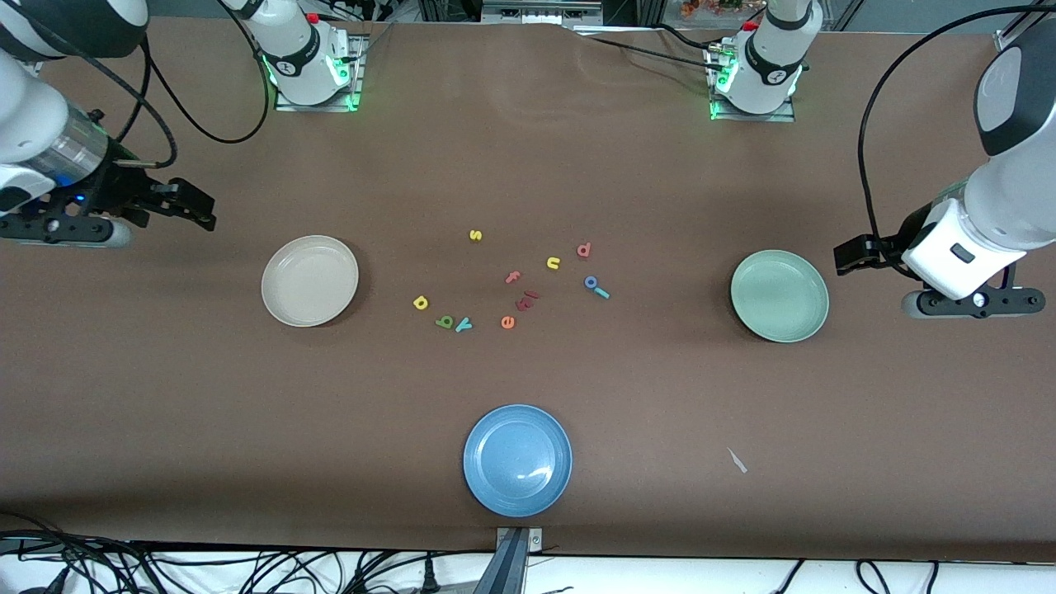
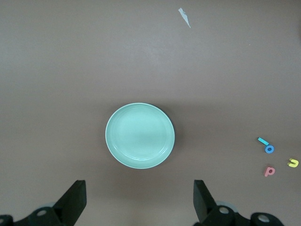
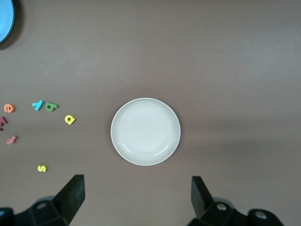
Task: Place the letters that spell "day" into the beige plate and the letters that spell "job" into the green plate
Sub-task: 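Reach the right gripper to cyan y while the left gripper reaches cyan l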
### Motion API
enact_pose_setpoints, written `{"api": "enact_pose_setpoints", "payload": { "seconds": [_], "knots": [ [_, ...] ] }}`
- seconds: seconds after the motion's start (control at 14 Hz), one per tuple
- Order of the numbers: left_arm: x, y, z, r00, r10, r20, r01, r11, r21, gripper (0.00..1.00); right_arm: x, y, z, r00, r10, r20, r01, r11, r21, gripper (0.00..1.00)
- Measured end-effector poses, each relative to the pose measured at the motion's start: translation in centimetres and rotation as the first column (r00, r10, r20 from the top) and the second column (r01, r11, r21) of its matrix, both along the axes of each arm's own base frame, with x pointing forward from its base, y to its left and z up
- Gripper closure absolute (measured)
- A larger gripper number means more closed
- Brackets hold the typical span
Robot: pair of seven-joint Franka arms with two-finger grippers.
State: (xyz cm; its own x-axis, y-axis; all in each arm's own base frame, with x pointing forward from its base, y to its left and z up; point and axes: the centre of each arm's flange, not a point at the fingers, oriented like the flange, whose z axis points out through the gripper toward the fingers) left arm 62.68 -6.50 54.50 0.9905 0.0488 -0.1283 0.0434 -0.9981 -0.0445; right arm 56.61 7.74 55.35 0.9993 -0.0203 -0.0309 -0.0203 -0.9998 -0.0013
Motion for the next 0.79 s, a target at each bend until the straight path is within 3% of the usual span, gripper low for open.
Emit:
{"api": "enact_pose_setpoints", "payload": {
  "seconds": [0.29, 0.5, 0.64, 0.79],
  "knots": [
    [0.5, -3.2, -3.1, 0.995, 0.077, -0.059, -0.079, 0.996, -0.039, 0.0, 1.2, 5.5, -5.5, 0.997, -0.025, -0.067, 0.024, 0.999, -0.022, 0.0],
    [1.2, -7.4, -7.3, 0.974, 0.198, -0.112, -0.203, 0.978, -0.039, 0.0, 2.0, 10.6, -10.3, 0.974, -0.216, -0.074, 0.213, 0.976, -0.048, 0.0],
    [2.1, -10.9, -10.8, 0.949, 0.299, -0.097, -0.303, 0.953, -0.027, 0.0, 1.6, 15.0, -13.5, 0.915, -0.397, -0.069, 0.392, 0.917, -0.076, 0.0],
    [3.1, -14.3, -14.7, 0.905, 0.42, -0.073, -0.423, 0.906, -0.031, 0.0, 1.0, 19.5, -16.7, 0.823, -0.566, -0.044, 0.561, 0.823, -0.089, 0.0]
  ]
}}
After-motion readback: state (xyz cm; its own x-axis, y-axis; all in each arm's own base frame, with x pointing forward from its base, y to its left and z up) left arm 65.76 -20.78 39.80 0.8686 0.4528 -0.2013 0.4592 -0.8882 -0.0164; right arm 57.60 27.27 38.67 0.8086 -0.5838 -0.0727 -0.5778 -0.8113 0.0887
